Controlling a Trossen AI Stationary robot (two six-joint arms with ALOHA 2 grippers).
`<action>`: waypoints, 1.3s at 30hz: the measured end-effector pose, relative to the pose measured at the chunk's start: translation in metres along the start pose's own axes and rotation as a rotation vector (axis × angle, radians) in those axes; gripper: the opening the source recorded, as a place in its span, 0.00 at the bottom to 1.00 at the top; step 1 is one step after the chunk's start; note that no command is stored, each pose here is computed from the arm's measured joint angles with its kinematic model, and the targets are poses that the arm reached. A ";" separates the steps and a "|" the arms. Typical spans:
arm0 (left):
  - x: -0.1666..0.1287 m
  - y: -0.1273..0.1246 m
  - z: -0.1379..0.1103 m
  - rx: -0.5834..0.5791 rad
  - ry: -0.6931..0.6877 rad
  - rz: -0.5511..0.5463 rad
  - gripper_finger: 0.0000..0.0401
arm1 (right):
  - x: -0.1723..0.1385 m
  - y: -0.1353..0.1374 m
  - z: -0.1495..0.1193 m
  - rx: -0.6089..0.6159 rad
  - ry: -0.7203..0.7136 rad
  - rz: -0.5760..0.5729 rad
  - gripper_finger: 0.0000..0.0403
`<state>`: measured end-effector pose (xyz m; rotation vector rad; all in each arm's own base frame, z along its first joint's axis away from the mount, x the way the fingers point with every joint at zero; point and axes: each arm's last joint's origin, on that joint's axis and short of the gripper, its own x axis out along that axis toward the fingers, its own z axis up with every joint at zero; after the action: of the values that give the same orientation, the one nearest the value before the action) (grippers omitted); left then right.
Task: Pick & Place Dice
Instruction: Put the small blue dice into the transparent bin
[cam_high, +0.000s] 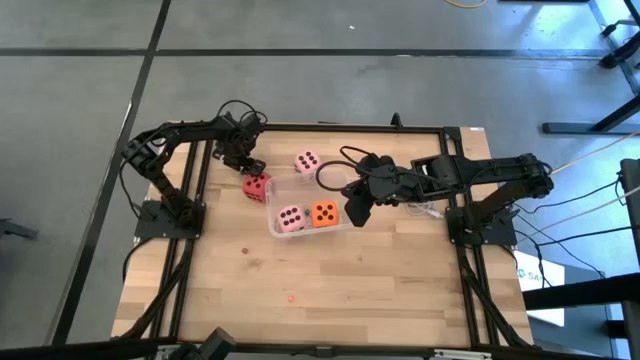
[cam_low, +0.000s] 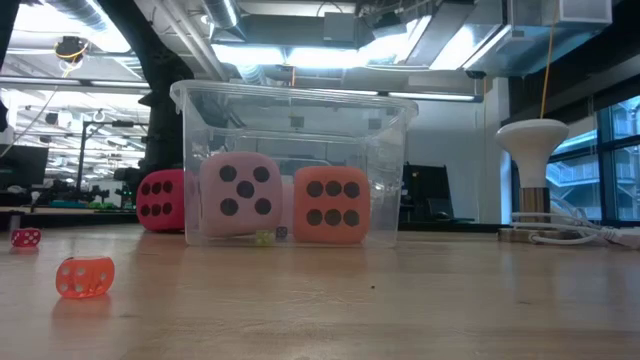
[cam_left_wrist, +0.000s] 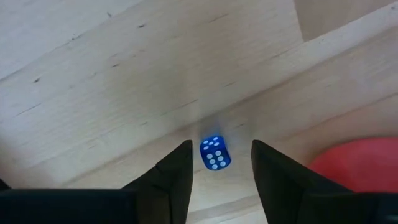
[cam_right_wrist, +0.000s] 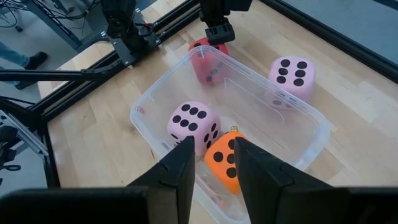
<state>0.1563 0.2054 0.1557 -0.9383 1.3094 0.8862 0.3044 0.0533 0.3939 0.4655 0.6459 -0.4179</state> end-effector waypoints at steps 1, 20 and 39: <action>0.000 0.000 0.000 0.001 0.001 -0.002 0.37 | 0.000 0.000 0.000 0.000 0.000 0.000 0.28; 0.003 0.001 -0.001 0.046 0.018 0.036 0.20 | 0.000 0.002 -0.002 -0.004 0.023 0.027 0.28; 0.009 0.001 0.001 0.143 0.047 0.036 0.04 | -0.002 0.006 -0.005 -0.012 0.031 0.043 0.28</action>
<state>0.1564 0.2063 0.1466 -0.8300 1.4140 0.7907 0.3033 0.0615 0.3935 0.4741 0.6665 -0.3668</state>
